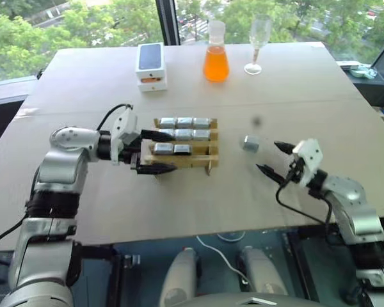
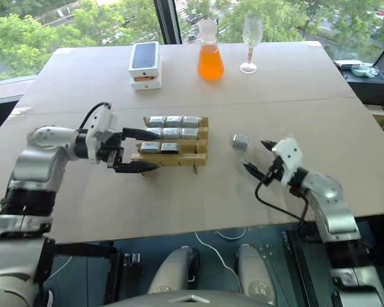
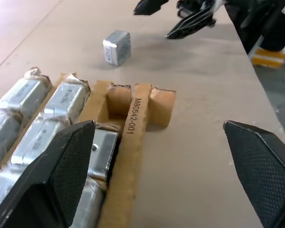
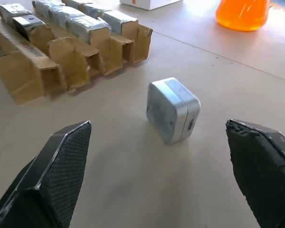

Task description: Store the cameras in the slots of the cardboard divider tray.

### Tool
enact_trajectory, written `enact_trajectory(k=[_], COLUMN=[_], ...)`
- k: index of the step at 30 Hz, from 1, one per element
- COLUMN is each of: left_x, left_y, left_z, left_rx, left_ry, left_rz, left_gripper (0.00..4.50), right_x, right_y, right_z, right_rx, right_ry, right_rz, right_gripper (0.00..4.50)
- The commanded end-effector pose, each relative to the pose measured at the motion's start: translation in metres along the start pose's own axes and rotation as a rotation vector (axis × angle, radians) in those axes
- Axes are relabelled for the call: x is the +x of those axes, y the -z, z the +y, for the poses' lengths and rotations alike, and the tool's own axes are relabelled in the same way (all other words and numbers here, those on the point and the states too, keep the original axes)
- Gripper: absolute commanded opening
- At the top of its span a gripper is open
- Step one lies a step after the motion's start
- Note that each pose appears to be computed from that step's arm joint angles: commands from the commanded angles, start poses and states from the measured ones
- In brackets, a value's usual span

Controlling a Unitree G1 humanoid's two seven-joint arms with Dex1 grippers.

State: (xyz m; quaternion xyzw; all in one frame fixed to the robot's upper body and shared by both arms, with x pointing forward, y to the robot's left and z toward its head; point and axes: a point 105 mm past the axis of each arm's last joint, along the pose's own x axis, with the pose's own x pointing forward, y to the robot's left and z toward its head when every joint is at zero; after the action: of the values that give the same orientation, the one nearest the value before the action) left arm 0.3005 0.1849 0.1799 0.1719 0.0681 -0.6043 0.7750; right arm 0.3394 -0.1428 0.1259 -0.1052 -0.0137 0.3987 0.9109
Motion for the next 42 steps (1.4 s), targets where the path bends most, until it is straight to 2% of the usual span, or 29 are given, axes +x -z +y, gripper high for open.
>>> enact_trajectory(k=[1,8,10,14,17,20,21,24,29,34,37,42], left_x=[-0.010,-0.013,-0.020,-0.020,-0.019,-0.020,-0.021,-0.022,-0.026,-0.032,-0.038,-0.040], left_y=[-0.026,-0.020,-0.027,-0.032,-0.031,-0.031,-0.030,-0.027,-0.018,0.000,0.010,0.009], left_z=[-0.009,-0.040,-0.043,-0.055,-0.059,-0.058,-0.058,-0.057,-0.057,-0.065,-0.066,-0.068], left_rx=[0.038,-0.006,-0.003,-0.027,-0.034,-0.038,-0.039,-0.044,-0.089,-0.143,-0.144,-0.130], left_ry=[-0.104,-0.173,-0.242,-0.240,-0.238,-0.240,-0.240,-0.239,-0.267,-0.289,-0.326,-0.381], left_rz=[-0.043,-0.005,-0.021,-0.048,-0.046,-0.044,-0.038,-0.028,-0.046,-0.011,0.023,0.003], left_gripper=[4.46,4.46,4.46,4.46,4.50,4.50,4.50,4.50,4.50,4.50,4.50,4.50], right_x=[0.012,0.037,0.040,0.045,0.047,0.047,0.046,0.043,0.052,0.058,0.064,0.094], right_y=[-0.006,-0.006,0.000,-0.003,-0.005,-0.007,-0.007,-0.010,-0.043,-0.074,-0.091,-0.095], right_z=[-0.014,-0.022,-0.025,-0.028,-0.027,-0.026,-0.026,-0.027,-0.011,0.035,0.069,0.081], right_rx=[-0.020,-0.003,-0.001,0.018,0.018,0.012,0.010,-0.014,-0.153,-0.272,-0.261,-0.292], right_ry=[-0.091,-0.229,-0.270,-0.286,-0.302,-0.309,-0.311,-0.319,-0.405,-0.649,-0.820,-0.807], right_rz=[0.046,0.114,0.169,0.153,0.142,0.134,0.134,0.126,0.038,-0.025,-0.085,-0.069], right_gripper=[4.50,4.50,4.50,4.50,3.69,2.41,1.83,0.87,0.88,0.88,0.88,0.88])
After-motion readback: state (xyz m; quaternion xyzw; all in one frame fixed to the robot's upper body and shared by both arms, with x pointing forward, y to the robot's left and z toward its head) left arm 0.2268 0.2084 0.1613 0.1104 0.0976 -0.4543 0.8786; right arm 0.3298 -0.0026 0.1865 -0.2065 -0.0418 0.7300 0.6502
